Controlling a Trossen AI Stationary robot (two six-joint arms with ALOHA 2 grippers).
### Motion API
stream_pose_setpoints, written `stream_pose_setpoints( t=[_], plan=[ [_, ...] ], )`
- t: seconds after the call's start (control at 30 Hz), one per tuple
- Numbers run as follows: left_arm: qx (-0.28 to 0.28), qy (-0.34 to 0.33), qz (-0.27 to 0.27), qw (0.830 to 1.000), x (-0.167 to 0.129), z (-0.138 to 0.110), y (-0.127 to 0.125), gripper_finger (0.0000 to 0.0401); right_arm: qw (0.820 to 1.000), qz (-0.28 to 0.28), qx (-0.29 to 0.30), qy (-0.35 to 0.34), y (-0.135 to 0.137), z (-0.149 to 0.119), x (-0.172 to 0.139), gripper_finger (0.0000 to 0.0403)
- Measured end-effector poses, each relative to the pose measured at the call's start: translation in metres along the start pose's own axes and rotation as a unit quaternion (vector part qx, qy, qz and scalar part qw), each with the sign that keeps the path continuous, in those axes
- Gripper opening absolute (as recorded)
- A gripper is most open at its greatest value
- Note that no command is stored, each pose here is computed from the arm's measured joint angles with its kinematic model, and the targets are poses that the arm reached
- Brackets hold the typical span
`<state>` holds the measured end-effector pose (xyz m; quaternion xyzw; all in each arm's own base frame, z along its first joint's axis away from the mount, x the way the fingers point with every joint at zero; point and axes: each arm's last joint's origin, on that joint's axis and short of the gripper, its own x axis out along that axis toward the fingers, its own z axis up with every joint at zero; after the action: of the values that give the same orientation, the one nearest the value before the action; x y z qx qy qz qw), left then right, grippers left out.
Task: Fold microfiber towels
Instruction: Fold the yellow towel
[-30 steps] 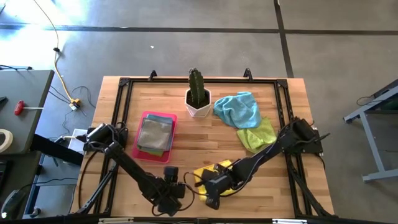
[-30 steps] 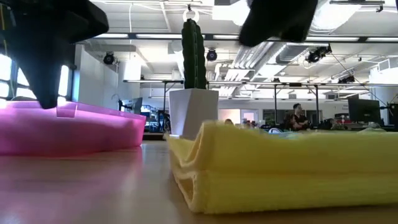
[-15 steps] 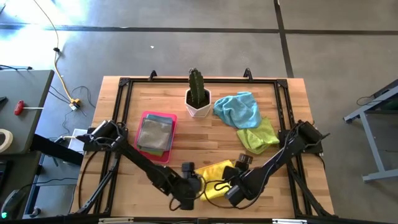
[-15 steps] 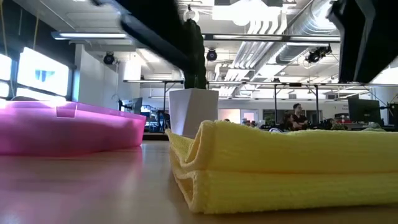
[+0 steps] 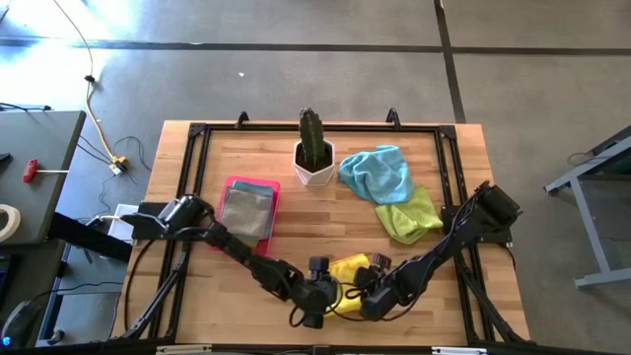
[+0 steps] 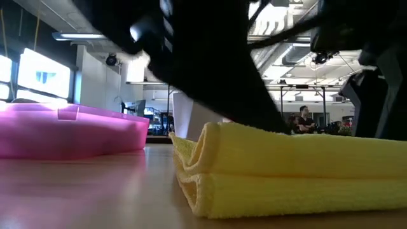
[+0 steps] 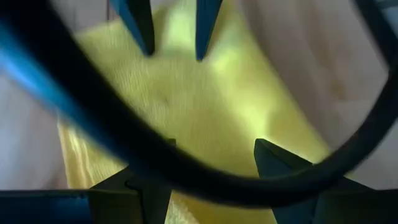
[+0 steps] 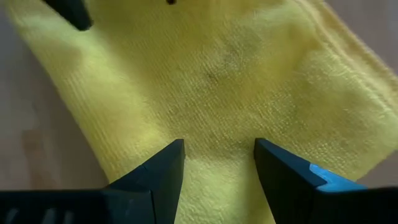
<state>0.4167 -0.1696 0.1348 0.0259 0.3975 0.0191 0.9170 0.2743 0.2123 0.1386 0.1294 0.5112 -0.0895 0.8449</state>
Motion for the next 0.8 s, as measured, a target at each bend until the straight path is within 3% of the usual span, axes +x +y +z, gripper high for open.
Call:
stream_pose_setpoints(
  t=[0.17,0.37,0.6,0.8],
  plan=[
    [-0.011,0.068,0.013,0.998,0.000,-0.011,0.010,0.0209,1.000,0.018,0.016,-0.003,-0.003,-0.006,0.006,0.0187],
    [-0.031,0.162,0.096,0.982,-0.030,-0.019,0.024,0.0209,0.999,0.024,0.025,-0.009,-0.007,-0.011,0.009,0.0187],
    [-0.163,0.190,0.111,0.962,-0.062,-0.016,0.027,0.0209,0.999,0.032,0.011,-0.027,-0.006,-0.005,0.006,0.0187],
    [-0.279,0.169,0.100,0.940,-0.078,-0.011,0.016,0.0209,0.996,0.039,-0.050,-0.057,-0.010,0.009,-0.004,0.0187]
  ],
)
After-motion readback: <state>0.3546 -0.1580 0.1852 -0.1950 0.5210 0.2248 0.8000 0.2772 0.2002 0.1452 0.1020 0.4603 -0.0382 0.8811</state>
